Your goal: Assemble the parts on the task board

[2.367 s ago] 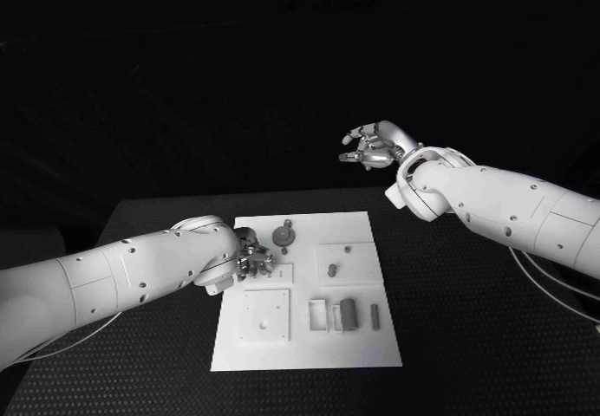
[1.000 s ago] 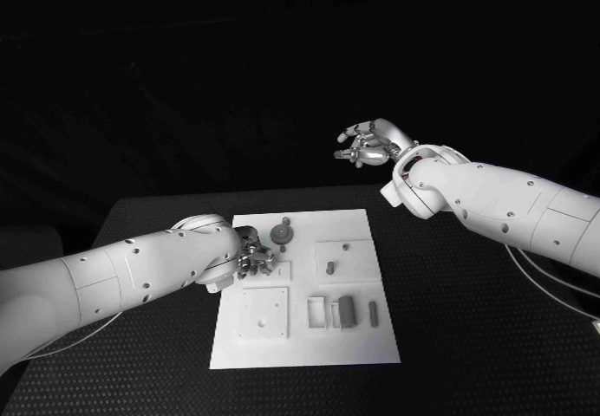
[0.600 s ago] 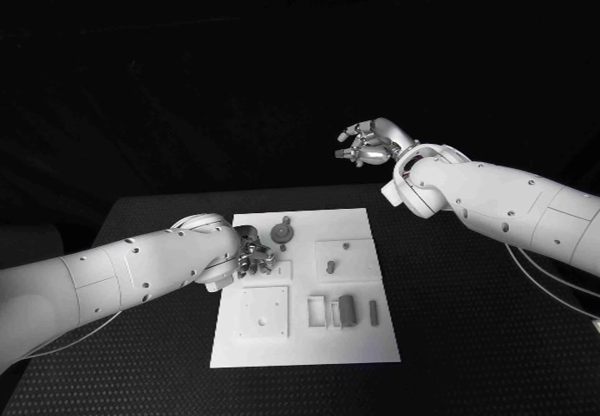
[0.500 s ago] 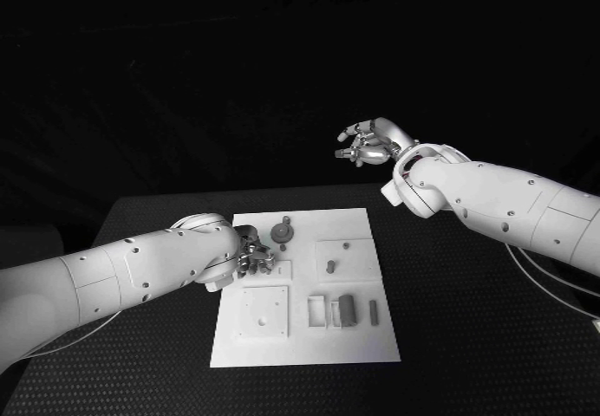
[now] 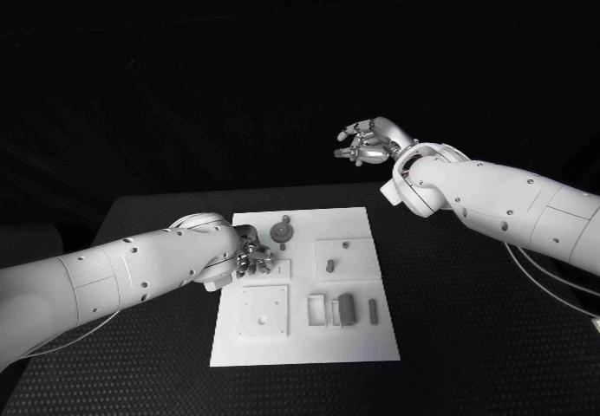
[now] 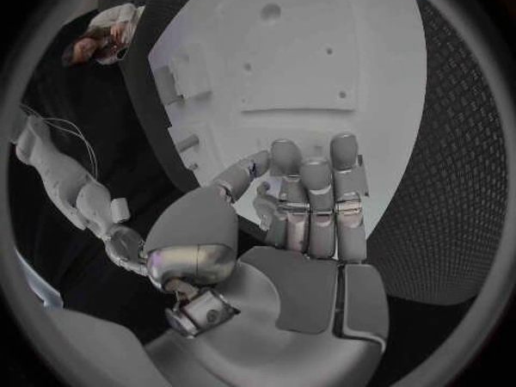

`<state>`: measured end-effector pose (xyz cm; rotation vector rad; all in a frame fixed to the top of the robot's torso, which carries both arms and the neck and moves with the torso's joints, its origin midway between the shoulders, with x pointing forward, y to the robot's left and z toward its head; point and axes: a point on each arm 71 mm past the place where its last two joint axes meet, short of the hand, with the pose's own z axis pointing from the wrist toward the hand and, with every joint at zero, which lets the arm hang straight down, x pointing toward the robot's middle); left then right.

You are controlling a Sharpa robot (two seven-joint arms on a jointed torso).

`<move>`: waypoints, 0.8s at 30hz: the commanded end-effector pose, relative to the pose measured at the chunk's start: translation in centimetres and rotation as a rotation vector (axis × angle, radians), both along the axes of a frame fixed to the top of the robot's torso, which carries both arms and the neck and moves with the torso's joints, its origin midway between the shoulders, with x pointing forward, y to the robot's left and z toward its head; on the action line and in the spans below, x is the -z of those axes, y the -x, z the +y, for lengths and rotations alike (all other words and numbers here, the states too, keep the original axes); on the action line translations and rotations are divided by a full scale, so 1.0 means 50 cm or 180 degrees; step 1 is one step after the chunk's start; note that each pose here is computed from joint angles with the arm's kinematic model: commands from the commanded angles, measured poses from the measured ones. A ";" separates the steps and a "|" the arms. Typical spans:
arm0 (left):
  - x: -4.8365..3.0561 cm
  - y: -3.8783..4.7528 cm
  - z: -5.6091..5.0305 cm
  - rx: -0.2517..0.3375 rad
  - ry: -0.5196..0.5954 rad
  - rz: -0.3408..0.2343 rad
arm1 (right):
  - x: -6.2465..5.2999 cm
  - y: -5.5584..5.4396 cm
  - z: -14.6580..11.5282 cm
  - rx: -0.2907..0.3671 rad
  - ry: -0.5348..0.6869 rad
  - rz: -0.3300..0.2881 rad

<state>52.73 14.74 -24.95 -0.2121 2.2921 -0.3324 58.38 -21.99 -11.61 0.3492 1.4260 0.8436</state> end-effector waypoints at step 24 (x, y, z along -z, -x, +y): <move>0.018 0.013 -0.002 0.0108 -0.0112 0.0174 | 0.002 0.001 0.004 -0.0056 0.0004 0.0012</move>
